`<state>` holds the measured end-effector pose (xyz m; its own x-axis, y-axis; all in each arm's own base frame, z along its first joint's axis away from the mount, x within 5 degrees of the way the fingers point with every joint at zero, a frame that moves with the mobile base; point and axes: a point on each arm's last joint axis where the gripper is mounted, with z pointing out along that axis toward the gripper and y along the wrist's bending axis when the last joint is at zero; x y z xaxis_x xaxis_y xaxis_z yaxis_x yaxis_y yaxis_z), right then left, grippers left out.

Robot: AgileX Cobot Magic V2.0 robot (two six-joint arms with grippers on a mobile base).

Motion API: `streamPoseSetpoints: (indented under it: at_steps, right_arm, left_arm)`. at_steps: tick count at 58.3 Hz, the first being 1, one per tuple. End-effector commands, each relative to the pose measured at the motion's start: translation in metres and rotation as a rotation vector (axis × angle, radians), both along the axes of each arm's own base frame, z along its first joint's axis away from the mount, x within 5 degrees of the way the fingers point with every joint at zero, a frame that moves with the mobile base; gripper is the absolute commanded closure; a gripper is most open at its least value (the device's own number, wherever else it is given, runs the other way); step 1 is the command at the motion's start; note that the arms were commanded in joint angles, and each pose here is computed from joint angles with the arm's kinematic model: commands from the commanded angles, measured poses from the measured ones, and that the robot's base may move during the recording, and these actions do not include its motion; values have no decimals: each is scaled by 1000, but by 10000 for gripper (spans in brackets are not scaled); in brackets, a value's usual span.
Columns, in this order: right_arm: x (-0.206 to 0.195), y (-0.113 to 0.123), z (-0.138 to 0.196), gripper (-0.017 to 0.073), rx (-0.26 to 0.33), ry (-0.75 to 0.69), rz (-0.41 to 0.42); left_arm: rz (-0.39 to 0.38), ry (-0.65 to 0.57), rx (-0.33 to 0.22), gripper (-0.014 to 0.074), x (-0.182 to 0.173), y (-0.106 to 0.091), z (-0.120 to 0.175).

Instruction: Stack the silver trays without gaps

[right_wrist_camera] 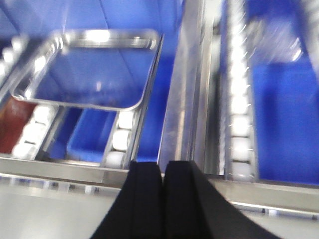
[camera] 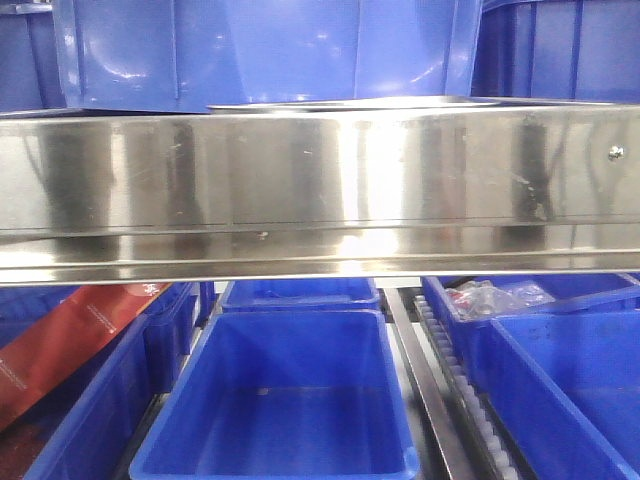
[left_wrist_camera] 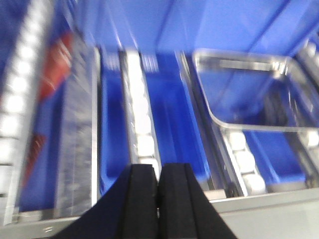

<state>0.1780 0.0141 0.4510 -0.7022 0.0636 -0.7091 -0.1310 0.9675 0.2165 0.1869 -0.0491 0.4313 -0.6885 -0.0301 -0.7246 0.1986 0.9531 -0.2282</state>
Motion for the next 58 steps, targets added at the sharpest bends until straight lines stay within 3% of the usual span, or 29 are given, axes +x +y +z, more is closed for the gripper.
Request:
streamPoseSetpoints:
  at_steps: [1, 14, 27, 38, 58]
  right_arm:
    - [25, 3, -5, 638, -15, 35, 37]
    - [82, 37, -28, 638, -78, 49, 131]
    - [124, 64, -54, 638, -30, 68, 85]
    - [148, 70, -75, 636, -21, 80, 69]
    - [172, 75, -111, 630, -75, 163, 102]
  left_arm:
    - [-52, 20, -8, 611, 15, -15, -7]
    - [-148, 104, 51, 611, 54, -68, -34]
    - [-204, 125, 109, 611, 101, -124, -36]
    - [-187, 126, 116, 601, 139, -150, -43]
    - [-184, 152, 126, 274, 165, -166, -71]
